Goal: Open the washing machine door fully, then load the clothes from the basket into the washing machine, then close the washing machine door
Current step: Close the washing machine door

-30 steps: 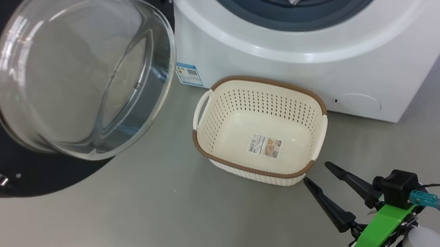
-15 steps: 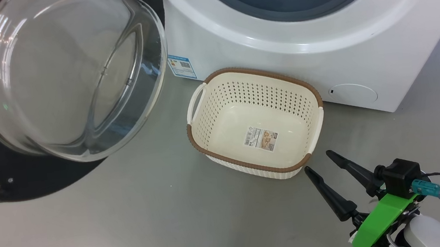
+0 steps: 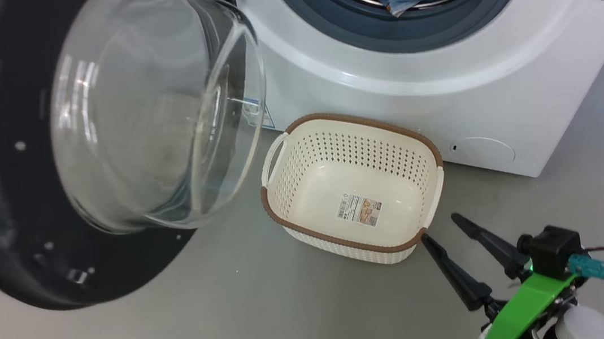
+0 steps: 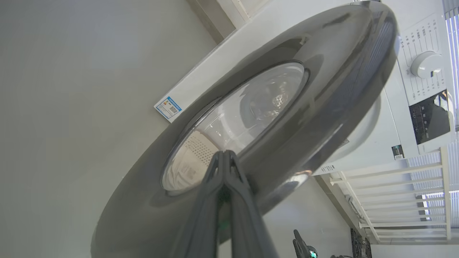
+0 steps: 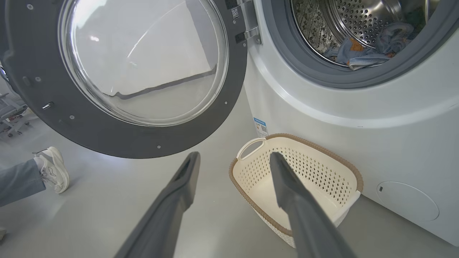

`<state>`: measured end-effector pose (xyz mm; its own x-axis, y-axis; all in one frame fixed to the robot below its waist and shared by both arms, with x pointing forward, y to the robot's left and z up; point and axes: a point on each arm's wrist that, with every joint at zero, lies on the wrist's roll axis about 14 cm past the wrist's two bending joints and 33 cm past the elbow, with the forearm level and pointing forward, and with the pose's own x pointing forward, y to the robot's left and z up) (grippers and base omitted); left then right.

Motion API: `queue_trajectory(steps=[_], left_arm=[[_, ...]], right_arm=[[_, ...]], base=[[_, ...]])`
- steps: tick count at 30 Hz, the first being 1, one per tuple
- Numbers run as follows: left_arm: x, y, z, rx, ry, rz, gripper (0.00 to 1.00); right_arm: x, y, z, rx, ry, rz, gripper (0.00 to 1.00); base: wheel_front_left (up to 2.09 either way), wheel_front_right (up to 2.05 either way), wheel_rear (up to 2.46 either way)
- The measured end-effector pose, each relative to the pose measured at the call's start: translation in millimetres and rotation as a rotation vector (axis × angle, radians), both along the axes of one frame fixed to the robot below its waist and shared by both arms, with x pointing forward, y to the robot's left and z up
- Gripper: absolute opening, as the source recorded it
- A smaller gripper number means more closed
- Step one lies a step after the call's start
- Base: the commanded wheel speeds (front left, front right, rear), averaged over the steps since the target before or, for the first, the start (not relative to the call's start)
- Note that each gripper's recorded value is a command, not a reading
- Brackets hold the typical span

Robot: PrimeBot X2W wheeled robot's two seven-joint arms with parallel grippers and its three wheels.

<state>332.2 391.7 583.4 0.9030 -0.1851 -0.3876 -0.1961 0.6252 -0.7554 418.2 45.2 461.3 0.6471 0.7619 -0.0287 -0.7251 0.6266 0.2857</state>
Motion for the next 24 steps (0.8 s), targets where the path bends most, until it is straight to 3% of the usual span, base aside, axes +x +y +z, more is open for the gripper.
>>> queue_trajectory(steps=[10, 24], left_arm=[[-24.9, -66.6, 10.5, -0.006, -0.025, -0.294, 0.00], [-9.0, -162.0, 33.9, -0.024, -0.147, -0.632, 0.00]], right_arm=[[-9.2, -5.8, 5.5, 0.005, -0.001, -0.023, 1.00], [-11.9, -41.4, 5.2, 0.001, 0.007, -0.132, 1.00]], base=[[0.00, 0.00, 0.00], [0.00, 0.00, 0.00]])
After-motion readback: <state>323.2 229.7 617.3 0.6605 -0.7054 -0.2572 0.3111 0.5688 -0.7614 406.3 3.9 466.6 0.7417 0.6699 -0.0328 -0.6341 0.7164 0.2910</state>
